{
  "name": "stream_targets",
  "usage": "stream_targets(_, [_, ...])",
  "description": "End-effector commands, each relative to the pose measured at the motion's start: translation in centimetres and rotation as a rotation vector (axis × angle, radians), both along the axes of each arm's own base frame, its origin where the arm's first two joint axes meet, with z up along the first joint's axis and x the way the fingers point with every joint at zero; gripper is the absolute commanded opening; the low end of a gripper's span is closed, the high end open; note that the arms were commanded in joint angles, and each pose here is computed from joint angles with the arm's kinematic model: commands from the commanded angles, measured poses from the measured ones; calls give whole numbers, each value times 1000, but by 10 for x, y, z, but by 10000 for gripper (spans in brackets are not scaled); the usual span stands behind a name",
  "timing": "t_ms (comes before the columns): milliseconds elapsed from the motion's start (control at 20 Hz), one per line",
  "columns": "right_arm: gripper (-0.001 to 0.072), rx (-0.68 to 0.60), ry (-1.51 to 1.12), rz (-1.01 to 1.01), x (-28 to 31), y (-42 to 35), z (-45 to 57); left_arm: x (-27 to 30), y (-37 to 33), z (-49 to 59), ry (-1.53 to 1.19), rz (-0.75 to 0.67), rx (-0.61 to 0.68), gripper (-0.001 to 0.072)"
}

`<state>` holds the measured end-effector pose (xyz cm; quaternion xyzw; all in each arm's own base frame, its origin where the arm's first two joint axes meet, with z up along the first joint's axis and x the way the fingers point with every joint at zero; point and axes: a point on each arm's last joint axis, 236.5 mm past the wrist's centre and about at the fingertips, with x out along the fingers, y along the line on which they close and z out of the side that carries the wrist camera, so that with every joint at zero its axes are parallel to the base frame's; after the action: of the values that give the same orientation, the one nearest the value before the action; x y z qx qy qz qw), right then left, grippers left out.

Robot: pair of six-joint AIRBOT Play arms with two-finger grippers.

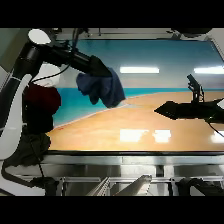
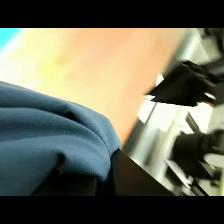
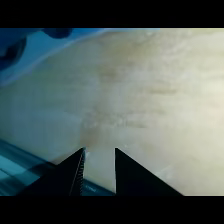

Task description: Fold the shirts.

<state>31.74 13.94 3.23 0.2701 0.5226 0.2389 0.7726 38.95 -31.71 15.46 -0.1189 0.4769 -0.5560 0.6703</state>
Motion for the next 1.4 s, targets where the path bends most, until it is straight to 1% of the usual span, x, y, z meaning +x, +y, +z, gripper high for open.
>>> stream_targets(0, [226,22,57,67,-20,8,-1,-82,-45,6,73,-149,10,5])
stream_targets(100, [228,28,73,99,-27,11,-1,-97,-55,-22,109,-159,65,4])
stream_targets(150, [250,28,75,115,-30,12,-1,-102,-59,-32,127,-162,78,110])
stream_targets(200, [445,30,81,134,-35,13,0,-103,-58,-38,148,-161,91,390])
stream_targets(250, [673,36,97,151,-40,15,0,-100,-52,-41,178,-138,118,648])
stream_targets(300, [709,42,111,168,-45,16,0,-92,-38,-43,207,-100,159,718])
stream_targets(350, [708,39,120,180,-49,16,-1,-83,-19,-46,209,-77,210,718])
stream_targets(450, [709,7,124,185,-50,12,-6,-59,31,-62,217,15,336,716])
stream_targets(500, [709,-14,120,178,-48,8,-10,-50,49,-73,229,69,365,716])
stream_targets(550, [708,-38,114,166,-44,4,-16,-41,67,-90,254,137,375,698])
stream_targets(750, [709,-64,112,124,-30,6,-40,-13,94,-171,270,322,367,698])
stream_targets(800, [708,-69,116,116,-25,9,-47,-3,91,-185,264,345,340,698])
stream_targets(950, [708,-74,146,109,-15,23,-74,33,63,-195,267,375,167,698])
stream_targets(1050, [708,-49,192,116,-16,41,-91,56,55,-202,259,371,136,698])
stream_targets(1150, [708,9,204,140,-16,64,-97,72,49,-204,247,348,122,696])
stream_targets(1200, [706,52,201,151,-16,76,-96,77,46,-200,240,325,115,580])
stream_targets(1250, [694,90,202,152,-14,85,-95,79,44,-197,234,303,110,365])
stream_targets(1300, [460,117,198,151,-12,90,-94,80,42,-193,230,281,106,145])
stream_targets(1350, [99,131,188,154,-11,92,-92,79,40,-191,232,260,103,-7])
